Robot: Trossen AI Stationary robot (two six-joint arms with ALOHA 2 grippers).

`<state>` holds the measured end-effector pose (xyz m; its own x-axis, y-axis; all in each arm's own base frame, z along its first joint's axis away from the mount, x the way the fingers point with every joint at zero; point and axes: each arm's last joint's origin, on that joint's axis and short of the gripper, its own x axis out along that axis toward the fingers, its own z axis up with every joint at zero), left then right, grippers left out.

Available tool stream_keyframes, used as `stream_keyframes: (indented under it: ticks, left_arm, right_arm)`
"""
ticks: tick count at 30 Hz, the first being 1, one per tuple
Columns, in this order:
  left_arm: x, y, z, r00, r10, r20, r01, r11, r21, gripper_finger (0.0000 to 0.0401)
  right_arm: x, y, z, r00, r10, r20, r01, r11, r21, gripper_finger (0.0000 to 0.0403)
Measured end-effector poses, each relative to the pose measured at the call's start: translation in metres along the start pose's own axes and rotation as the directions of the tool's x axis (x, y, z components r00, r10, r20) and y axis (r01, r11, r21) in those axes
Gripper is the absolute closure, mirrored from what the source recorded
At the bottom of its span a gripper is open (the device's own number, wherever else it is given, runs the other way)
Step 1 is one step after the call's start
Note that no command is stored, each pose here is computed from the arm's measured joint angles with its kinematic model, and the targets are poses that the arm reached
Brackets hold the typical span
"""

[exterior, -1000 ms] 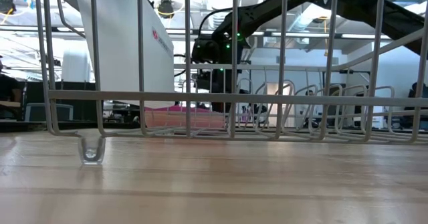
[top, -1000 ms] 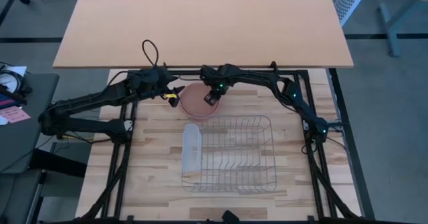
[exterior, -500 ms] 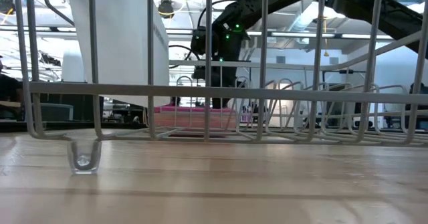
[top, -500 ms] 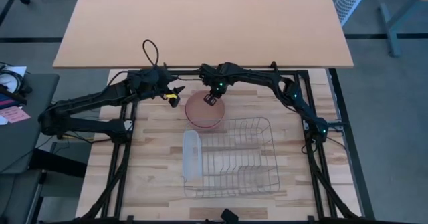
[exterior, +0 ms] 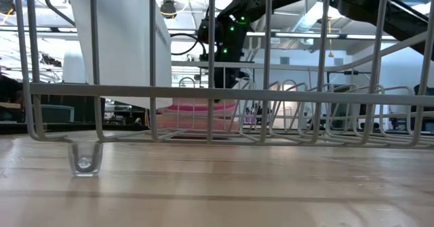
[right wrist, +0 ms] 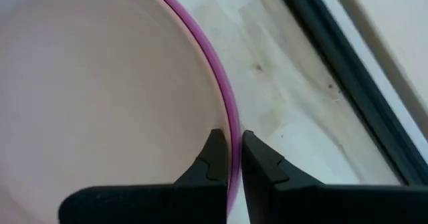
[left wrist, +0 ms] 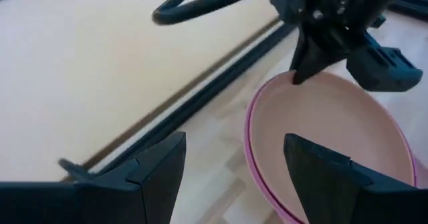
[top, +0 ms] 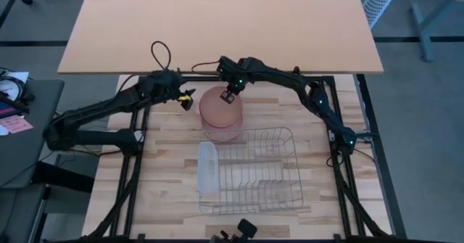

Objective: Sort dishes
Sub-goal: Put the light brown plate in the dish rack

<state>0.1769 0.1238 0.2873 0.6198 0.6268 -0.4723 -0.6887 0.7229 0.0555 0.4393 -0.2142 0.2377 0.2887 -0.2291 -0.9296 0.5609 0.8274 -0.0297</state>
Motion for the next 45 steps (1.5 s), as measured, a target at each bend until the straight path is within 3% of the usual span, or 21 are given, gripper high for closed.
stream_keyframes:
  ticks: [14, 21, 26, 33, 38, 45]
  left_arm:
    - [0.01, 0.017, -0.017, 0.991, -0.124, -0.048, 0.118, 0.986, -0.117, 0.0155]
    - [0.027, 0.014, -0.029, 0.969, -0.188, -0.161, 0.161, 0.972, -0.169, 0.0155]
    - [0.056, 0.006, -0.046, 0.909, -0.303, -0.287, 0.247, 0.945, -0.214, 0.0155]
    - [0.089, 0.0, -0.07, 0.837, -0.355, -0.415, 0.254, 0.926, -0.28, 0.0155]
    - [0.11, -0.006, -0.088, 0.79, -0.367, -0.491, 0.239, 0.922, -0.306, 0.0155]
    - [0.127, -0.008, -0.093, 0.773, -0.366, -0.517, 0.229, 0.923, -0.311, 0.0155]
  right_arm:
    - [-0.043, -0.015, 0.005, 0.999, 0.032, 0.015, -0.031, 0.998, -0.054, 0.0386]
    - [-0.082, -0.032, 0.0, 0.998, 0.048, 0.041, -0.046, 0.998, -0.053, 0.0386]
    - [-0.106, -0.038, -0.004, 0.993, 0.092, 0.069, -0.088, 0.994, -0.065, 0.0387]
    - [-0.134, -0.038, -0.012, 0.99, 0.098, 0.098, -0.09, 0.992, -0.089, 0.0387]
    - [-0.137, -0.033, -0.012, 0.989, 0.105, 0.108, -0.093, 0.99, -0.11, 0.0387]
    - [-0.136, -0.025, -0.011, 0.986, 0.115, 0.117, -0.1, 0.986, -0.13, 0.0387]
